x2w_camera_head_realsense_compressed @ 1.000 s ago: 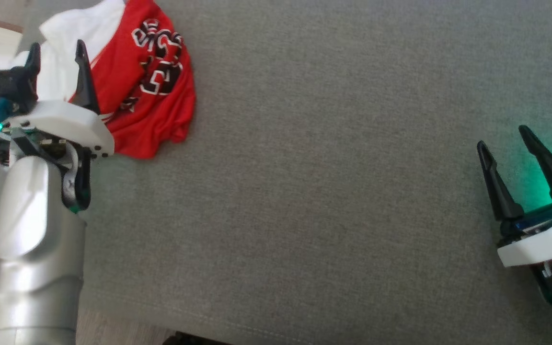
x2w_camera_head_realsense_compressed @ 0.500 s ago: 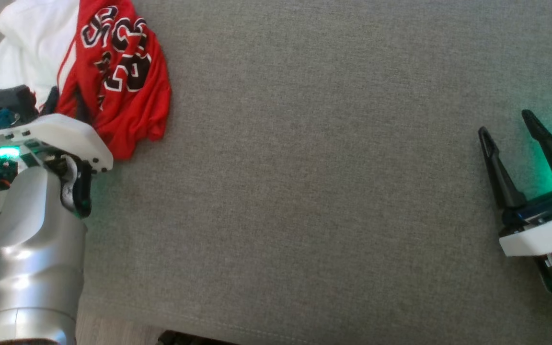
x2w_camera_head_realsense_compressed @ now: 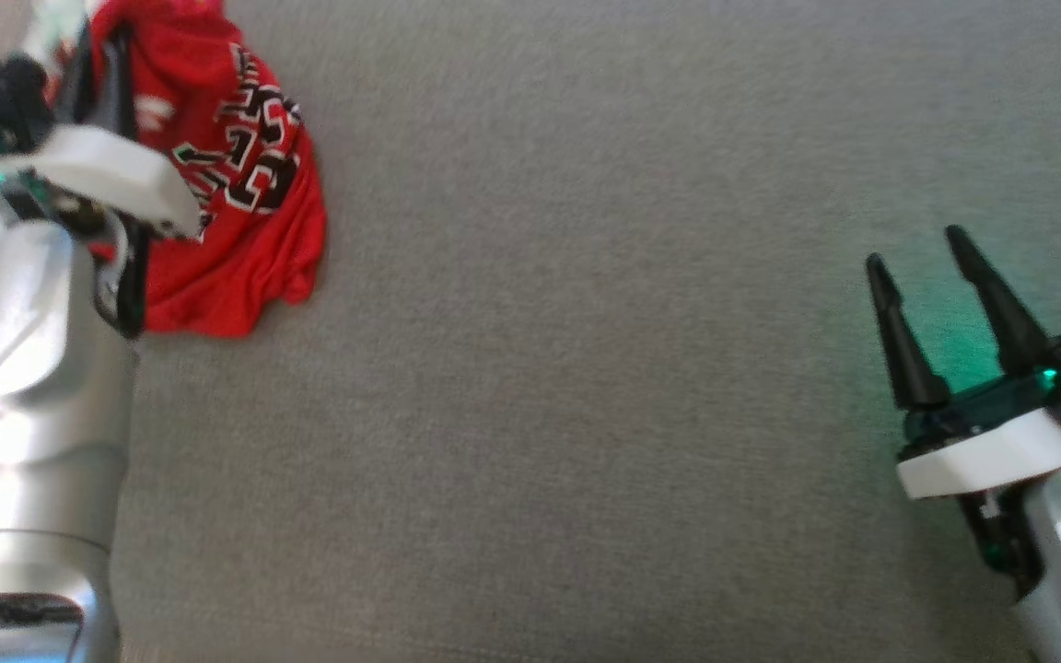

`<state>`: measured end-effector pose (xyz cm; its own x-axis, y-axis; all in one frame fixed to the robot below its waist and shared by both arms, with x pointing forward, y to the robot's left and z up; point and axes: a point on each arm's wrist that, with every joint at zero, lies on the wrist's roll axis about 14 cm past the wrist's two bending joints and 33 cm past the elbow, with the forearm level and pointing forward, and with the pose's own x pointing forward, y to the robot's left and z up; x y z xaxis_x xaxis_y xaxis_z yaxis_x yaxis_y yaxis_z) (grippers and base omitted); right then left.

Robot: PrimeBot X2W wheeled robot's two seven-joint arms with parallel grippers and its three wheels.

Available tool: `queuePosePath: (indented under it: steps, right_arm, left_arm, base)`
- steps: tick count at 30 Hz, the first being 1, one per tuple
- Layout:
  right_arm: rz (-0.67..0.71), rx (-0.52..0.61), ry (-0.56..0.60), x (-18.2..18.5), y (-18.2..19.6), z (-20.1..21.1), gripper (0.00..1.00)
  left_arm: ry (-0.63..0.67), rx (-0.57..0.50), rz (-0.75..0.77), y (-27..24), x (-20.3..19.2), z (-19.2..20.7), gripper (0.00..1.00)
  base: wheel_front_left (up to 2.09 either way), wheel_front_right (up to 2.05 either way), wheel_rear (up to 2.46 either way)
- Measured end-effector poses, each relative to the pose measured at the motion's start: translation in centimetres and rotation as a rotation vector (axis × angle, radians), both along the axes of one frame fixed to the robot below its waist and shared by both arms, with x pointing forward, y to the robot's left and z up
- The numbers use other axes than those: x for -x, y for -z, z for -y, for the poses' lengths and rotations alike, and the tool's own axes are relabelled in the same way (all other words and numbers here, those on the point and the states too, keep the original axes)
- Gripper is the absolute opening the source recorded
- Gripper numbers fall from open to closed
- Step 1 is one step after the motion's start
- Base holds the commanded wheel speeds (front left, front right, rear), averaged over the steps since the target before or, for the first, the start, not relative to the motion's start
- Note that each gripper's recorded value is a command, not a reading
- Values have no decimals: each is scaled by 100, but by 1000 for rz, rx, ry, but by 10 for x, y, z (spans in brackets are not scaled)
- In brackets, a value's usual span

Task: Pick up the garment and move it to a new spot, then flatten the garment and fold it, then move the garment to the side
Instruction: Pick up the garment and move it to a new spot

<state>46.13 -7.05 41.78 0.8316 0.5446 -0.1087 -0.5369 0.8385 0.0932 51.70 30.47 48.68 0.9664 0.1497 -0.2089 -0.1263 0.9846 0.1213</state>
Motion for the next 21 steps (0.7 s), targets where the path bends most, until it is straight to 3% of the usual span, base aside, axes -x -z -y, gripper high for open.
queuePosePath:
  steps: [7, 14, 21]
  right_arm:
    - [43, -57, 109, 24, -36, 15, 100]
    - [66, -70, 289, 62, -55, 65, 100]
    - [127, -82, 464, 93, -79, 114, 100]
  left_arm:
    - [206, -79, 186, -90, -26, 65, 0]
    - [448, -83, 374, -178, -30, 170, 0]
    - [690, -83, 458, -223, -18, 278, 0]
  base:
    - [0, 0, 0]
    - [0, 0, 0]
    - [0, 0, 0]
